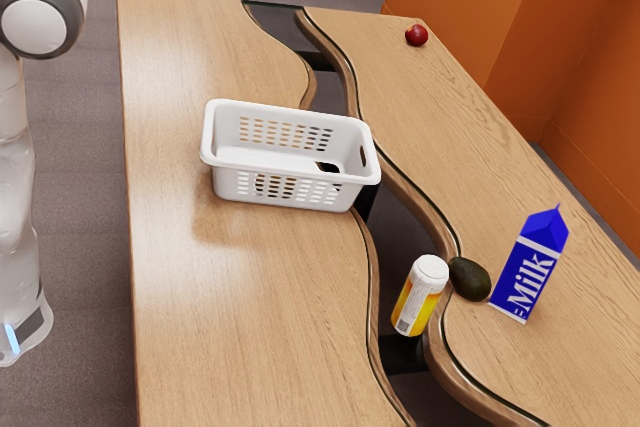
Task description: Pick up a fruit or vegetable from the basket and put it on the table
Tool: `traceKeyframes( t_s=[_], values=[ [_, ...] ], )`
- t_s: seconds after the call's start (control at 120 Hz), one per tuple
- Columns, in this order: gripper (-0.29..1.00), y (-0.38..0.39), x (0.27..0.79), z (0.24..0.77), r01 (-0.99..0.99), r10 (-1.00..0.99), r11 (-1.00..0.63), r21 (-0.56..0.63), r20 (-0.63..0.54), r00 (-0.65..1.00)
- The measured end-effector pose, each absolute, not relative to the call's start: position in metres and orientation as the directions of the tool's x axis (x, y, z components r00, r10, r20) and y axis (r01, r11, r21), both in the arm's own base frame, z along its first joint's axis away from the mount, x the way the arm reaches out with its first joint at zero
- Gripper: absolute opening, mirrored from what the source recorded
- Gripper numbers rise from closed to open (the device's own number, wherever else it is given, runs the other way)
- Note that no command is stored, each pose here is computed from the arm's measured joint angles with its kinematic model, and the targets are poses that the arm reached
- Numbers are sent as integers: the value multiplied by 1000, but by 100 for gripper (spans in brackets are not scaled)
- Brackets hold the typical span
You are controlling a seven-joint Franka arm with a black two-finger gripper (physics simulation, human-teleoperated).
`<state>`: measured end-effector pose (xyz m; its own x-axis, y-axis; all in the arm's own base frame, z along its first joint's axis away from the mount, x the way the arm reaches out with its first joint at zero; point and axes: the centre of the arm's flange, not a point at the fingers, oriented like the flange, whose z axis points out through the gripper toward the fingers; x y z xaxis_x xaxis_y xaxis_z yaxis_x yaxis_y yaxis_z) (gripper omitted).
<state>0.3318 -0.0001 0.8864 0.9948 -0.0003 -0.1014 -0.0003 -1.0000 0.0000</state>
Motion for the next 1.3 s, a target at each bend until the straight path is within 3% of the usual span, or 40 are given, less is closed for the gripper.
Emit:
traceKeyframes(
  t_s=[0.658, 1.3],
  values=[
    [70, 0, 472, 770, 0, 0, -1000, 0, -104, 995],
    [70, 0, 536, 661, 0, 0, -1000, 0, -67, 998]
  ],
)
